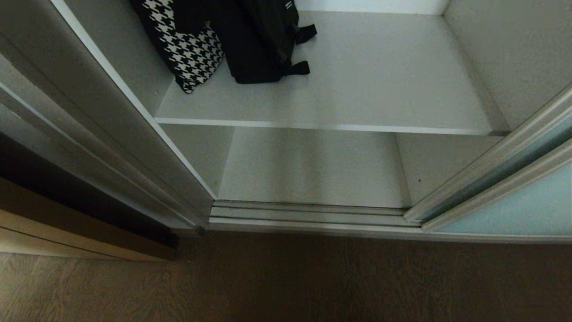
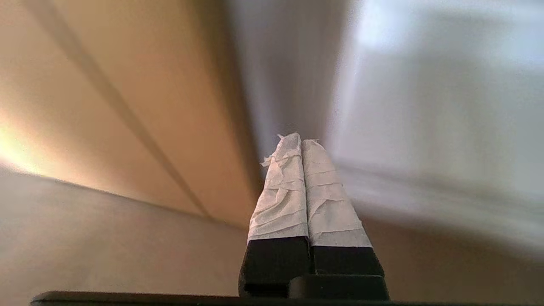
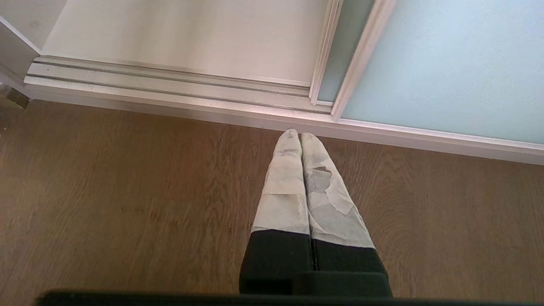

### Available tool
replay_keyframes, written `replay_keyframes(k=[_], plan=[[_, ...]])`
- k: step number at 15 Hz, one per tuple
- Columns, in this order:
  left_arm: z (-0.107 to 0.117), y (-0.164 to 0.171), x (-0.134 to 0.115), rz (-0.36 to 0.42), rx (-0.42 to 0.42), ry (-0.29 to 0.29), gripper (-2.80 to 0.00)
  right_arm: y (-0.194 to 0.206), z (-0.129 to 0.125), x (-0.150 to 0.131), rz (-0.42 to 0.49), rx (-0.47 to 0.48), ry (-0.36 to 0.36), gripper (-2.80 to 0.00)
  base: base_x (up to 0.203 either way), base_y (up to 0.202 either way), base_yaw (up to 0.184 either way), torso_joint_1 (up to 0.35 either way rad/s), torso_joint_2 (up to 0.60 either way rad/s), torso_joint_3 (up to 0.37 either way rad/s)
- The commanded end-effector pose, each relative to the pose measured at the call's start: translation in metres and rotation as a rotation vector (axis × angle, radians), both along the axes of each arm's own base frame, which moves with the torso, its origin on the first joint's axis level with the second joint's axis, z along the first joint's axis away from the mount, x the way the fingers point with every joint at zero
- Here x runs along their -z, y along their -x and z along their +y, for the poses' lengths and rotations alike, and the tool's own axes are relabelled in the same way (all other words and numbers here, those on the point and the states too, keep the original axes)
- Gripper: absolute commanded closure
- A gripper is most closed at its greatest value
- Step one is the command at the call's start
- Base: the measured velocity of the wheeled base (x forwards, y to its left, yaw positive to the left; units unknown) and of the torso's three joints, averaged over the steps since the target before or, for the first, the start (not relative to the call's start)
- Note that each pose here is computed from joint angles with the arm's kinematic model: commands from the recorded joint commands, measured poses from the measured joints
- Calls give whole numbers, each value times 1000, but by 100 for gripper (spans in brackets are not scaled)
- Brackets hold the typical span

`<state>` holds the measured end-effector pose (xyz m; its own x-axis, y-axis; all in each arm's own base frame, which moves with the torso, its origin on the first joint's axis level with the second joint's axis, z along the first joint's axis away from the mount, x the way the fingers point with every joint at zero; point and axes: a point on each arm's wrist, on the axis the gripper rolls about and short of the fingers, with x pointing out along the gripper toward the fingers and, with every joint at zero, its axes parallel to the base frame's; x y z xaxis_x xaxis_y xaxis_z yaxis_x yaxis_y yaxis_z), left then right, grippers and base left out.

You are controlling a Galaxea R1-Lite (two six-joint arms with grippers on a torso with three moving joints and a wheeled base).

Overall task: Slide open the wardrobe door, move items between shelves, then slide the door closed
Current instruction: Open the door

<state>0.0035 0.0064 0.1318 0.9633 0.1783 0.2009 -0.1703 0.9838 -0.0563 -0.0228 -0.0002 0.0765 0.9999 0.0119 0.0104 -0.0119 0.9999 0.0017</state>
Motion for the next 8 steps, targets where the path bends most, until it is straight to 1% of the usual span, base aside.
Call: replay_keyframes(k=[1,3,4,5,7,8], plan=[[-3,0,15,114,141,-36,0,0,0,0,-3,-2,0,0,0,0,0,0,0,0],[-4,0,33,292,195,-47,0,0,0,0,-2,-2,0,0,0,0,0,0,0,0],[-5,1,36,316,218,-40,0,0,0,0,-3,-2,0,0,0,0,0,0,0,0],[-5,1,35,301,221,-21,0,0,0,0,-3,-2,0,0,0,0,0,0,0,0],[-5,0,33,282,237,-13,0,0,0,0,-3,-2,0,0,0,0,0,0,0,0],[-6,0,28,235,256,-23,0,0,0,0,-3,-2,0,0,0,0,0,0,0,0]])
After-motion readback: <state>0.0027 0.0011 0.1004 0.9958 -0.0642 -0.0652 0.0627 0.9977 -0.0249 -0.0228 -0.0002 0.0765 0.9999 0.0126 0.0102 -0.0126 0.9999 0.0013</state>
